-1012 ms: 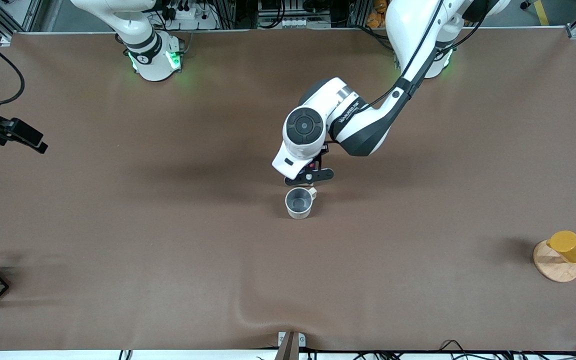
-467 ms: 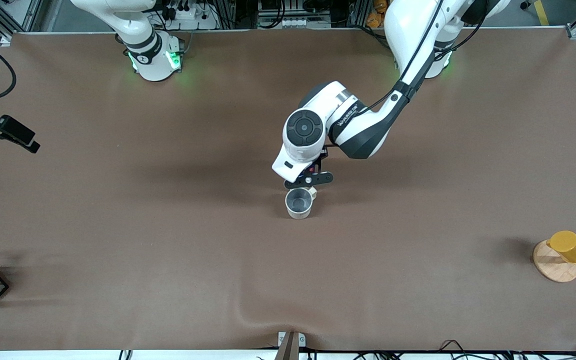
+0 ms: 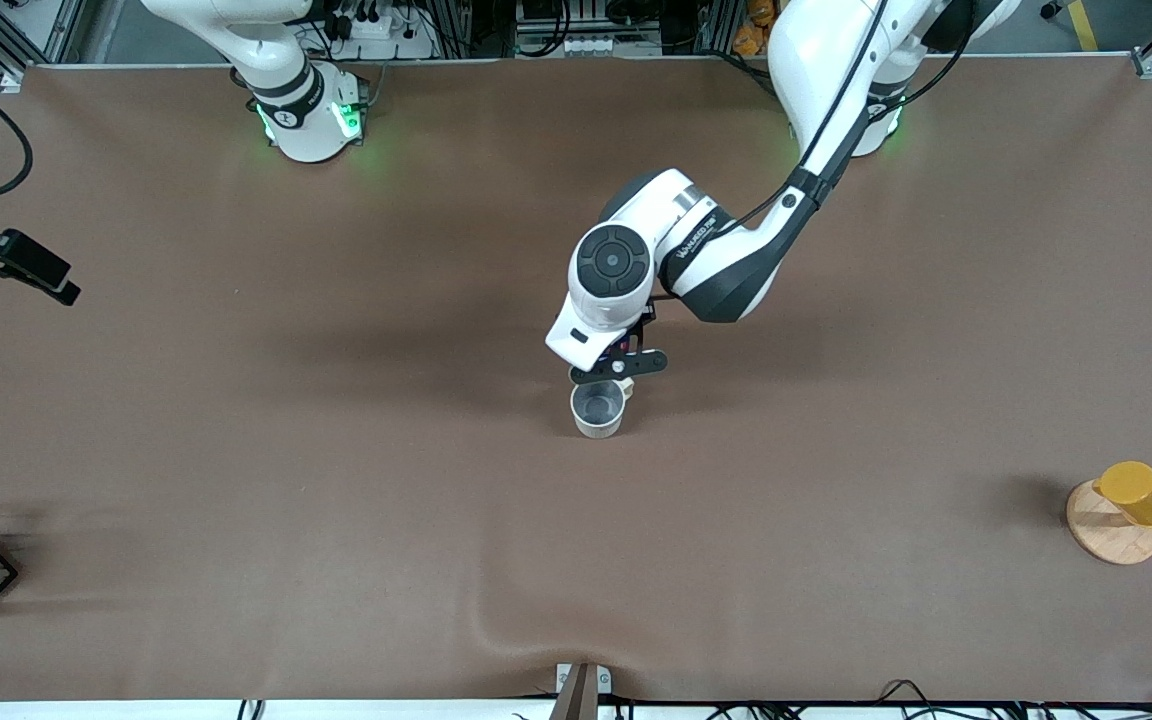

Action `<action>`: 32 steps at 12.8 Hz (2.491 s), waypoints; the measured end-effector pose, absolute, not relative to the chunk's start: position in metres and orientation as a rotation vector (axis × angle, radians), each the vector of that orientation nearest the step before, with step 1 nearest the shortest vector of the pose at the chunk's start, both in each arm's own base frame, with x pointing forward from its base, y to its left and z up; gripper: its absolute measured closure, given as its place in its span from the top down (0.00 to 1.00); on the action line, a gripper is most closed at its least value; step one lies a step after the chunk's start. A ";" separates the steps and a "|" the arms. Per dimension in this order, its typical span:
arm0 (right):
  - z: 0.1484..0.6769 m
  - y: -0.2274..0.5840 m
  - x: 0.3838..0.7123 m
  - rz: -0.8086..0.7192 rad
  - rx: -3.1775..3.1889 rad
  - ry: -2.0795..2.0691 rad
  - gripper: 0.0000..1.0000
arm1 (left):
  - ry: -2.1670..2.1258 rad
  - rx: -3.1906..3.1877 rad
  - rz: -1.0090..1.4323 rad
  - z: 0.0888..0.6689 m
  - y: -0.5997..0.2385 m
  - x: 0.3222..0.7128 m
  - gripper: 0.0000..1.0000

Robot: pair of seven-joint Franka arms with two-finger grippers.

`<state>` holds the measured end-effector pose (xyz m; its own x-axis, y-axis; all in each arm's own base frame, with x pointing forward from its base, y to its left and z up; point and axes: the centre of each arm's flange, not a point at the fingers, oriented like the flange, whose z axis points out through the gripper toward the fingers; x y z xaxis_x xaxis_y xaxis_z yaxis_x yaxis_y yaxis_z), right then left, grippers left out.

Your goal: Place milk next to cup

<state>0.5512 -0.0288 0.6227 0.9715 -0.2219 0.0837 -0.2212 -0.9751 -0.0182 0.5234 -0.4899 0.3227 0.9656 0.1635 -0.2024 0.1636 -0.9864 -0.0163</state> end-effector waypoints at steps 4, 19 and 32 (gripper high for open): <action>0.623 -0.028 0.551 -0.132 -3.111 0.347 1.00 | 0.268 3.112 -0.314 0.318 -0.489 0.526 0.30; 0.621 -0.027 0.550 -0.113 -3.113 0.344 1.00 | 0.245 3.057 -0.175 0.403 -0.492 0.526 1.00; 0.620 -0.029 0.550 -0.106 -3.113 0.350 1.00 | -0.006 3.178 -0.108 0.592 -0.173 0.598 1.00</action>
<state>0.5499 -0.0287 0.6204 0.9728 -0.2218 0.0663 -0.2213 -0.9751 -0.0151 0.5977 -0.1730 0.5920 0.9977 -0.0023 -0.0680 -0.0050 -0.9993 -0.0383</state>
